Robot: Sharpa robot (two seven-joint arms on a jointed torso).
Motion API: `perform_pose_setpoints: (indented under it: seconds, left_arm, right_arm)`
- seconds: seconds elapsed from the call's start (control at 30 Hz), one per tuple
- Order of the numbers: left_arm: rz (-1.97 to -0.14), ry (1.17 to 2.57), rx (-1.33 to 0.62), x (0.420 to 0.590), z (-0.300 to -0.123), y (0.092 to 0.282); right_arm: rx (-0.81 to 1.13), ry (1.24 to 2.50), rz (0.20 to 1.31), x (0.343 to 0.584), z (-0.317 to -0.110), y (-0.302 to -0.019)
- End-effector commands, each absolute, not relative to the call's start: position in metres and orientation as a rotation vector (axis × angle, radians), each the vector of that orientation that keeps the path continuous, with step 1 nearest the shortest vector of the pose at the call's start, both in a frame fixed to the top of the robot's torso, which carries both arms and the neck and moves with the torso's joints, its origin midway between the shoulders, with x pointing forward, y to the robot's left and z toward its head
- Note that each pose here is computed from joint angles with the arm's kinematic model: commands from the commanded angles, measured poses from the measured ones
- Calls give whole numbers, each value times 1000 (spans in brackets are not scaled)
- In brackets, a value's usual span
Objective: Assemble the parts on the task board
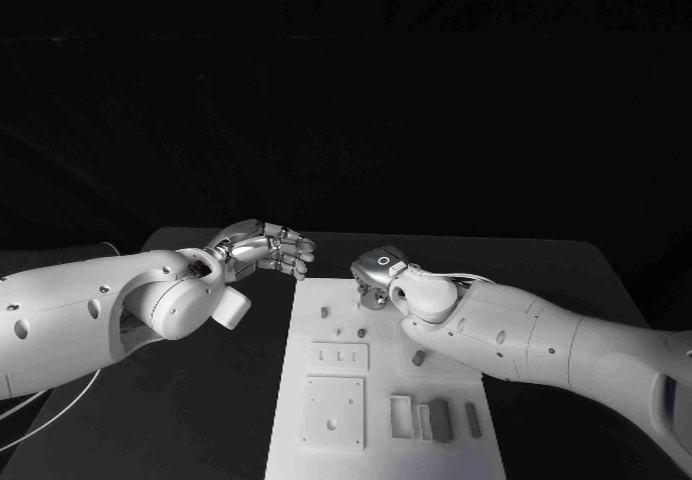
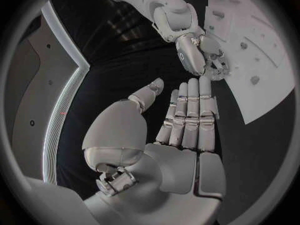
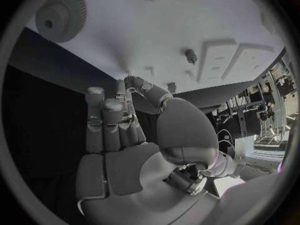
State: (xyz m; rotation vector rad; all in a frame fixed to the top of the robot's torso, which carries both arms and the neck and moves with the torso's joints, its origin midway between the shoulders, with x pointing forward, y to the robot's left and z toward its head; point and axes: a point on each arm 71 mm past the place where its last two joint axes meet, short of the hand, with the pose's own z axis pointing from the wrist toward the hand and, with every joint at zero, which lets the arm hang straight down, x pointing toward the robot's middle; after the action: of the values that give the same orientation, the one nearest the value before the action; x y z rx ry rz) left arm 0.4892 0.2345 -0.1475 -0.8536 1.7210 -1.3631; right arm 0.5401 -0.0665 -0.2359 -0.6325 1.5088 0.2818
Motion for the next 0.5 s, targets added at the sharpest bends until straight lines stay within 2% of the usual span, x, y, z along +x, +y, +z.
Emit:
perform_pose_setpoints:
  seconds: [0.03,0.5]
  left_arm:
    - [-1371,1714,-845,489,-145,233]
    - [-1372,1715,-843,490,-145,233]
  right_arm:
    - [-641,1519,276,540,-238,-66]
    - [-610,1514,296,541,-237,-66]
